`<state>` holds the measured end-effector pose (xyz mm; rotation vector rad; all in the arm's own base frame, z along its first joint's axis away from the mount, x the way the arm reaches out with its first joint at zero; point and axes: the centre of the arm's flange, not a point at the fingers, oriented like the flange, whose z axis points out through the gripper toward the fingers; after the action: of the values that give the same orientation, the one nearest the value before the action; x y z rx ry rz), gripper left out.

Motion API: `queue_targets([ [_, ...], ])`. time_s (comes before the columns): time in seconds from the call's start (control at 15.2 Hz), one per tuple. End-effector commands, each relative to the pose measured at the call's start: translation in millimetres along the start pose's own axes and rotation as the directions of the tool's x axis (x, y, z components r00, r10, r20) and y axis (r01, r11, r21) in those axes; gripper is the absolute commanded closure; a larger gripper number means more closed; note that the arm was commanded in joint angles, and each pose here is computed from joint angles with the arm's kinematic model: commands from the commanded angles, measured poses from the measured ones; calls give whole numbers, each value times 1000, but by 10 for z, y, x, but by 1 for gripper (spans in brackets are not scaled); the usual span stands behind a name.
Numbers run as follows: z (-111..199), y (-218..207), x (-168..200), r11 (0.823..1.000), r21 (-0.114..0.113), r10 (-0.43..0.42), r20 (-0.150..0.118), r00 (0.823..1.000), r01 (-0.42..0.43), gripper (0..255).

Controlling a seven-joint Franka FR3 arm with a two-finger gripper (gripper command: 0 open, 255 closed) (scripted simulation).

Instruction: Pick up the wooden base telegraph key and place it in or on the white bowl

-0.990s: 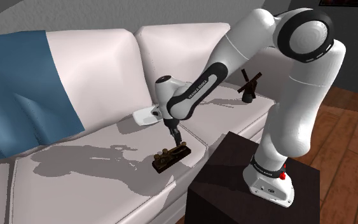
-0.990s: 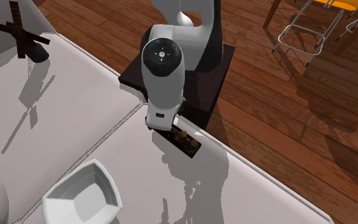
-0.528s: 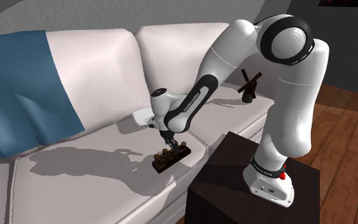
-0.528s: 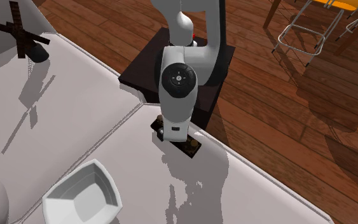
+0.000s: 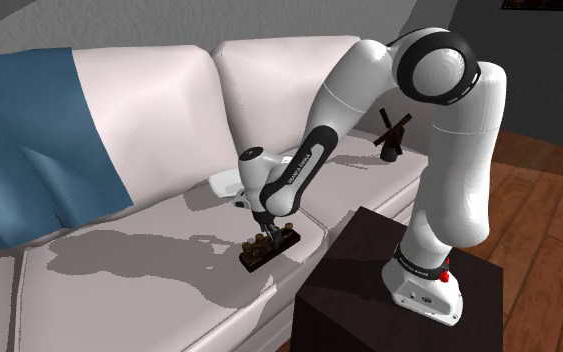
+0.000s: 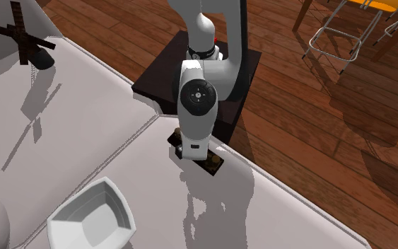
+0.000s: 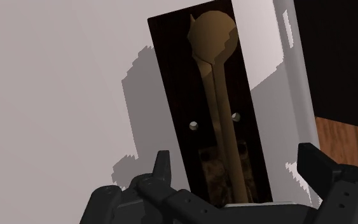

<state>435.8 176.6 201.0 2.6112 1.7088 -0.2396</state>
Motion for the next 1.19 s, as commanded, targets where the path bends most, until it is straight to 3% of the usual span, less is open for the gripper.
queue_targets([
  [0.0,2,0,0,1000,0,0,0,1000,0,0],
  [0.13,2,0,0,1000,0,0,0,1000,0,0],
  [0.2,2,0,0,1000,0,0,0,1000,0,255],
  [0.79,2,0,0,1000,0,0,0,1000,0,255],
  [1.12,-259,-20,-36,1000,0,0,0,1000,0,255],
])
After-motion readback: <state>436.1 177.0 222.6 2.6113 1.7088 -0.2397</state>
